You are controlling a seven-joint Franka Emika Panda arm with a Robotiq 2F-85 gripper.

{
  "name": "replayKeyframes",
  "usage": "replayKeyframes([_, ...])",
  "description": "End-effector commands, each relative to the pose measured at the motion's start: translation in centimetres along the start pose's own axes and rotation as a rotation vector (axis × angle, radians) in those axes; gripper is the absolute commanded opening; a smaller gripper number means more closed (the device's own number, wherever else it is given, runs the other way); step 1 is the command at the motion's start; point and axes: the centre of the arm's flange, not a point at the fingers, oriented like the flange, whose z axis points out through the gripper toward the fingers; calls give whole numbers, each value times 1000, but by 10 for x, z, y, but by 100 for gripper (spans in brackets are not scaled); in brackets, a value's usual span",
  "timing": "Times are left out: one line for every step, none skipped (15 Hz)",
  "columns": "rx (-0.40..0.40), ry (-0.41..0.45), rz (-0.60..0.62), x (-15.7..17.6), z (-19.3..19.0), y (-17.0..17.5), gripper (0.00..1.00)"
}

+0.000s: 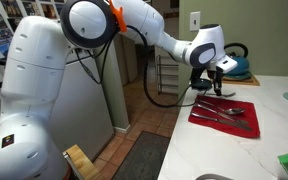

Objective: Pick up the fork and put it on the dark green bowl

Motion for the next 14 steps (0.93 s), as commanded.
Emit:
replayKeyframes([86,-44,-30,-19,-35,-11,2])
replayKeyframes([113,-55,-57,-23,-42,-19,2])
replayKeyframes([137,-60,-101,-25,-48,-27,2])
replayKeyframes([157,-62,-135,-28,-53,-35,2])
replayKeyframes([181,-62,-181,-31,-58,-43,2])
replayKeyframes([222,-58,-222,-35,-61,-52,2])
replayKeyframes([247,-62,-232,-38,-65,-60,2])
replayKeyframes([268,-66,-226,-40,-69,-67,2])
replayKeyframes([220,-54,-210,-41,-67,-61,9])
replayKeyframes([237,-57,-218,-44,-71,-65,9])
replayKeyframes([244,-58,-222,-45,-73,-68,9])
replayKeyframes([247,-57,-223,-45,-74,-69,9])
replayKeyframes([247,-57,-223,-45,-73,-68,9])
replayKeyframes([246,-57,-223,-44,-73,-68,9])
